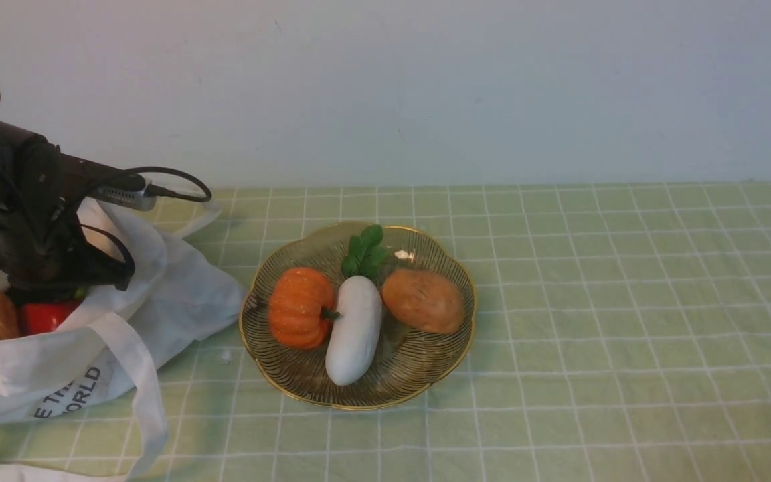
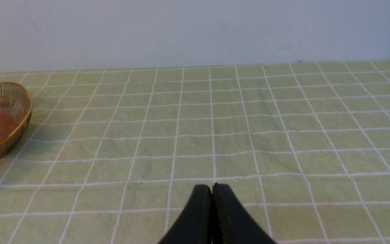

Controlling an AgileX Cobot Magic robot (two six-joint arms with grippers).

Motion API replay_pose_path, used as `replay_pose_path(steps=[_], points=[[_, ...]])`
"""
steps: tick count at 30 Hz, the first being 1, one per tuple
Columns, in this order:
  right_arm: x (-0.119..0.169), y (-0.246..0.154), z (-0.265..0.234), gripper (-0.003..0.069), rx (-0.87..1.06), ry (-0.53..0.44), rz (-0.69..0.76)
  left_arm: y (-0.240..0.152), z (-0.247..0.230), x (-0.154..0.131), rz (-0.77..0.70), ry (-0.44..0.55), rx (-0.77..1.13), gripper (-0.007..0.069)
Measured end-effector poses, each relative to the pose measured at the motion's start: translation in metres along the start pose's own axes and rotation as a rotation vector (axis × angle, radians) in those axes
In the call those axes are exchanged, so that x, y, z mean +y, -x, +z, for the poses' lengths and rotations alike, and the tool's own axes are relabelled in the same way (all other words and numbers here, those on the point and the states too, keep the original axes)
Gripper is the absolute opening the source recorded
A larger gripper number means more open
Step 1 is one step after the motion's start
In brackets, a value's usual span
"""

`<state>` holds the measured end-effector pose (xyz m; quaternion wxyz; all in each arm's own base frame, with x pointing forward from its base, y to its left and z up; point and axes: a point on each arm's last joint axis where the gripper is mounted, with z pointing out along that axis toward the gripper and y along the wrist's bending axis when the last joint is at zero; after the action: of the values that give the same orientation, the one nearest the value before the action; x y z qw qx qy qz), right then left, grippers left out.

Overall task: Take vegetables from bag on green coffee tablecloth place on plate.
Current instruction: 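Take the red bell pepper out of the bag and place it on the plate with the left gripper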

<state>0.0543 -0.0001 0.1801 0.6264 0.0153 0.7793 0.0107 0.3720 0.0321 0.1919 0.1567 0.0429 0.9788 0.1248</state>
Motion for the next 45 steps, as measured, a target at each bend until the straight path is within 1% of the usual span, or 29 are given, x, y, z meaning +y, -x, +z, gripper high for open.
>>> replay_pose_path(steps=[5, 12, 13, 15, 16, 17, 21, 24, 25, 26, 28, 30, 34, 38, 39, 41, 42, 45], points=[[0.0, 0.0, 0.0, -0.0015, 0.0, 0.0, 0.0, 0.001, -0.02, 0.005, -0.015, 0.008, -0.045, 0.0008], [0.0, 0.0, 0.0, -0.0015, 0.0, 0.0, 0.0, 0.001, -0.072, 0.017, -0.048, 0.028, -0.181, 0.0008], [0.0, 0.0, 0.0, -0.0015, 0.0, 0.0, 0.0, 0.001, -0.075, 0.017, -0.05, 0.028, -0.187, 0.0008], [0.0, 0.0, 0.0, -0.0015, 0.0, 0.0, 0.0, -0.003, -0.098, 0.02, -0.083, 0.014, -0.239, 0.0008], [0.0, 0.0, 0.0, -0.0015, 0.0, 0.0, 0.0, -0.003, -0.1, 0.02, -0.084, 0.015, -0.243, 0.0008], [0.0, 0.0, 0.0, -0.0015, 0.0, 0.0, 0.0, -0.006, -0.116, 0.019, -0.106, -0.012, -0.282, 0.0008], [0.0, 0.0, 0.0, -0.0015, 0.0, 0.0, 0.0, -0.01, -0.145, 0.011, -0.094, -0.065, -0.365, 0.0008], [0.0, 0.0, 0.0, -0.0015, 0.0, 0.0, 0.0, -0.01, -0.177, -0.014, -0.056, -0.175, -0.498, 0.0008], [0.0, 0.0, 0.0, -0.0015, 0.0, 0.0, 0.0, -0.009, -0.18, -0.018, -0.047, -0.189, -0.519, 0.0008], [0.0, 0.0, 0.0, -0.0015, 0.0, 0.0, 0.0, -0.008, -0.191, -0.034, -0.016, -0.25, -0.572, 0.0008], [0.0, 0.0, 0.0, -0.0015, 0.0, 0.0, 0.0, -0.005, -0.199, -0.051, 0.016, -0.308, -0.625, 0.0008], [0.0, 0.0, 0.0, -0.0015, 0.0, 0.0, 0.0, 0.0, -0.201, -0.074, 0.068, -0.361, -0.675, 0.0008], [0.0, 0.0, 0.0, -0.0015, 0.0, 0.0, 0.0, 0.014, -0.19, -0.101, 0.103, -0.398, -0.74, 0.0008], [0.0, 0.0, 0.0, -0.0015, 0.0, 0.0, 0.0, 0.038, -0.152, -0.124, 0.09, -0.401, -0.797, 0.0008], [0.0, 0.0, 0.0, -0.0015, 0.0, 0.0, 0.0, 0.038, -0.152, -0.124, 0.088, -0.401, -0.805, 0.0008], [0.0, 0.0, 0.0, -0.0015, 0.0, 0.0, 0.0, 0.048, -0.124, -0.135, 0.085, -0.396, -0.8, 0.0008], [0.0, 0.0, 0.0, -0.0015, 0.0, 0.0, 0.0, 0.048, -0.122, -0.136, 0.085, -0.396, -0.797, 0.0008], [0.0, 0.0, 0.0, -0.0015, 0.0, 0.0, 0.0, 0.051, -0.091, -0.147, 0.097, -0.392, -0.737, 0.0016]])
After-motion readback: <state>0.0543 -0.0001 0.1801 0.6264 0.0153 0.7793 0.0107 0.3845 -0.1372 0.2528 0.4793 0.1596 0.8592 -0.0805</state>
